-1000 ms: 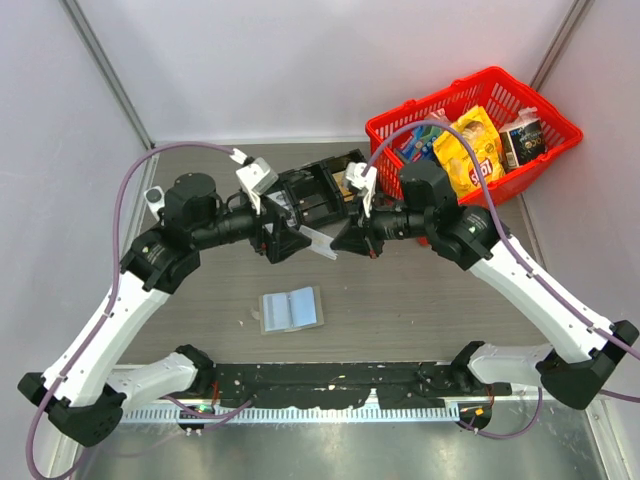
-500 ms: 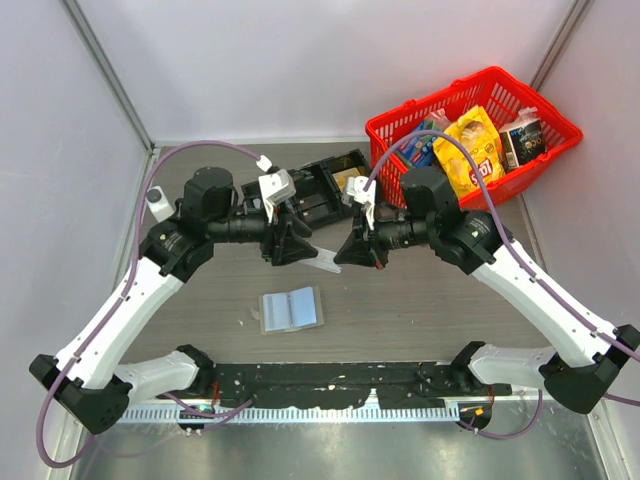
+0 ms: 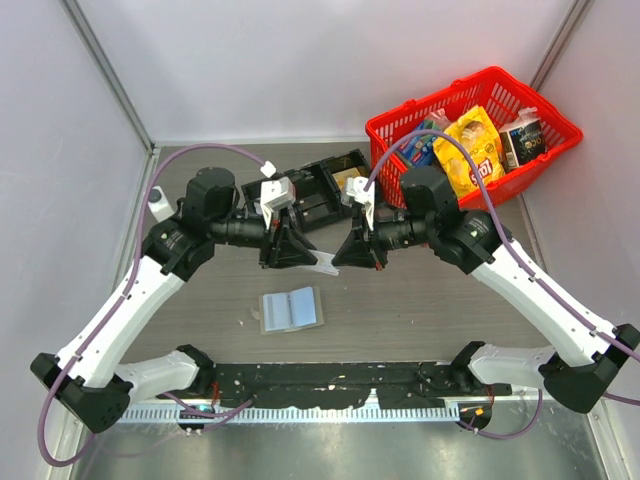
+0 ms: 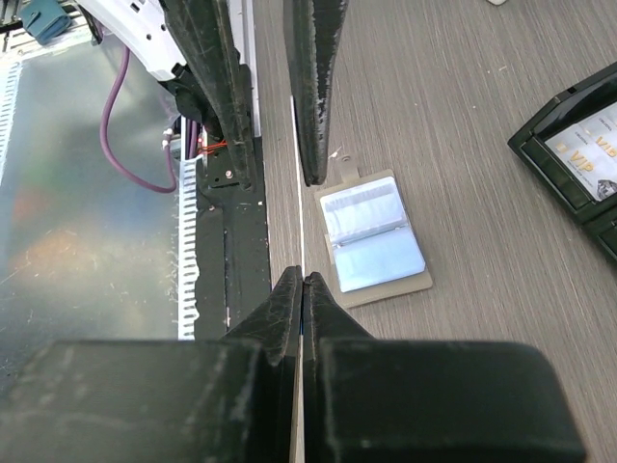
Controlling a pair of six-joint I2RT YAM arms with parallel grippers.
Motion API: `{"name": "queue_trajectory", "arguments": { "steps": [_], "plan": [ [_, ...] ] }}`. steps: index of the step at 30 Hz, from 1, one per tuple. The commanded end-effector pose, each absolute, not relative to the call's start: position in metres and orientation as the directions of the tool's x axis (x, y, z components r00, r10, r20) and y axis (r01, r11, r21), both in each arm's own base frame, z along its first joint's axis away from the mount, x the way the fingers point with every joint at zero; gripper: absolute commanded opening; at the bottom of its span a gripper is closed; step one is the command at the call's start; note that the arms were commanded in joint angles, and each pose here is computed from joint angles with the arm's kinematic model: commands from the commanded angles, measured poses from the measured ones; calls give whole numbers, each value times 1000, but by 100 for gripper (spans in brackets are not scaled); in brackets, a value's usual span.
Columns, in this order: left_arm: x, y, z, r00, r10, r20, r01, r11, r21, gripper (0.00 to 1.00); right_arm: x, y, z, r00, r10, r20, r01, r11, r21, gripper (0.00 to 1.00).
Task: Take the credit cards out of the card holder
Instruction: Remove the credit card from the card holder, then place the credit card in the storage box.
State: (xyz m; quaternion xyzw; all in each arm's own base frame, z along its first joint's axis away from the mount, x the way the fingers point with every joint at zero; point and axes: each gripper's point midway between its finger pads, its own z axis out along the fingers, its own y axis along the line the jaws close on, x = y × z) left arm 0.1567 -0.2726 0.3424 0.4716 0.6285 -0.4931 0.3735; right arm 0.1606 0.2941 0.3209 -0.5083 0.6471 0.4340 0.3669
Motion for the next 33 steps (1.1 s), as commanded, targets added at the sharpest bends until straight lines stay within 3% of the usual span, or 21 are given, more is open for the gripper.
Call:
{"name": "queue_trajectory", "arguments": {
  "steps": [1, 5, 9, 14, 16, 19, 22, 28, 33],
  "plan": [
    [151, -266, 341, -250, 231, -940, 968, 66, -241, 24, 160, 296, 337, -171, -291, -941, -985, 87, 152, 1],
    [156, -262, 333, -261, 255, -931, 965, 104, -242, 0, 161, 295, 336, -166, -289, -943, -985, 92, 146, 1],
    [160, -260, 331, -262, 258, -930, 964, 121, -238, 0, 167, 296, 334, -183, -286, -941, -980, 126, 152, 3],
    [197, -247, 316, -285, 257, -923, 937, 276, -213, 0, 181, 290, 329, -223, -283, -933, -958, 242, 156, 37],
    [223, -236, 302, -338, 246, -908, 899, 371, -234, 0, 187, 284, 326, -247, -278, -928, -939, 305, 158, 47],
    [266, -219, 282, -432, 208, -878, 814, 509, -280, 0, 196, 276, 320, -281, -258, -924, -904, 396, 164, 52],
    [317, -200, 262, -503, 142, -852, 670, 687, -281, 0, 204, 268, 313, -340, -201, -919, -847, 491, 206, 73],
    [404, -163, 224, -605, 50, -795, 397, 884, -246, 0, 210, 259, 296, -414, -155, -897, -774, 579, 257, 73],
    [447, -145, 191, -690, 31, -723, 245, 950, -194, 0, 204, 258, 291, -434, -141, -890, -768, 573, 285, 73]
  ]
}}
